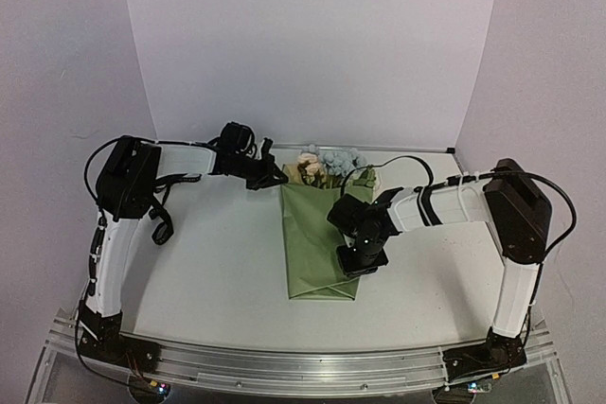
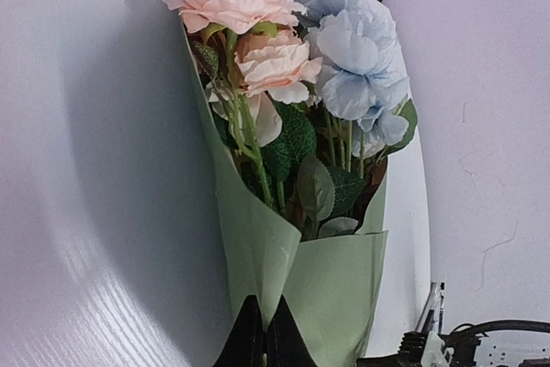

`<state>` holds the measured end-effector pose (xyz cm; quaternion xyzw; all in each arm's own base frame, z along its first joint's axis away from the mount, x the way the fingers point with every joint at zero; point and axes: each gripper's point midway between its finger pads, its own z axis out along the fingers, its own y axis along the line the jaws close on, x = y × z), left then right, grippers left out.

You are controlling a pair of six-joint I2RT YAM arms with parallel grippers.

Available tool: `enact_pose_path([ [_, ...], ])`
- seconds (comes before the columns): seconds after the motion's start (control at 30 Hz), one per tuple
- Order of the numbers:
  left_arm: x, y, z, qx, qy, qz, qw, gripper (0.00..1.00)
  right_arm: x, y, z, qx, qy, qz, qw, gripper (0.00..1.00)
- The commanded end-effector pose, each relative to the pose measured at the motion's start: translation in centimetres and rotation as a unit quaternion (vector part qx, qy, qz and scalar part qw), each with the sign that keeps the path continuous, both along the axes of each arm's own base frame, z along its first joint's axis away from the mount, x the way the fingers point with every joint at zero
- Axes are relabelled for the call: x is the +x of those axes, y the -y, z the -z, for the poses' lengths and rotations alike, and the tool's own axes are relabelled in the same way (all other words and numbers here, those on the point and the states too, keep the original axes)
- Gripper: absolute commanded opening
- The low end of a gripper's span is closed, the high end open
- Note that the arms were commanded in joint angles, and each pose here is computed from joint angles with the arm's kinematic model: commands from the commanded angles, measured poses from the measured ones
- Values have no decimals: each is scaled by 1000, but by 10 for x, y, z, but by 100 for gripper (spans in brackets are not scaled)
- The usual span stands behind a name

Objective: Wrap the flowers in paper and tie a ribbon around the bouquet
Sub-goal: Press the fold line of the folded bouquet.

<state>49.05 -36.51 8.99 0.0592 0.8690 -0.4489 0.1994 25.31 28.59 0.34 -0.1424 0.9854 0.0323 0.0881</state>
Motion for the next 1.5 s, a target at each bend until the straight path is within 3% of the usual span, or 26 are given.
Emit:
enact_pose_path([
  [0.0,21,-19,11,18,19,6,1000,0,-16,22,29,-59,-31,-12,998,11],
  [0.1,23,-29,20,35,11,-4,999,6,-16,21,29,-60,-32,-10,998,11],
  [0.3,28,-50,-30,47,52,-44,997,45,-9,10,14,-33,-21,14,999,11],
  [0.37,21,-57,-54,42,67,-62,995,49,-6,6,7,-19,-17,25,999,11],
  [0.53,-33,-27,-86,-19,57,-22,998,41,4,-3,-11,6,2,48,999,13],
  [0.67,-75,15,-77,-52,19,27,998,27,10,-10,-16,15,11,52,998,14],
  [0.77,-89,35,-55,-59,-7,43,997,23,12,-11,-14,15,11,53,998,14],
  [0.97,-79,25,6,-21,-47,10,999,17,10,-9,-8,9,6,55,998,14],
  [1.2,-57,1,40,0,-63,-18,998,16,12,-5,-3,8,4,57,998,14],
  [1.33,-50,-5,38,-2,-64,-15,998,17,13,-4,-3,11,2,58,998,14],
  [1.47,-57,4,4,-10,-31,9,999,22,14,-6,-7,17,6,57,998,14],
])
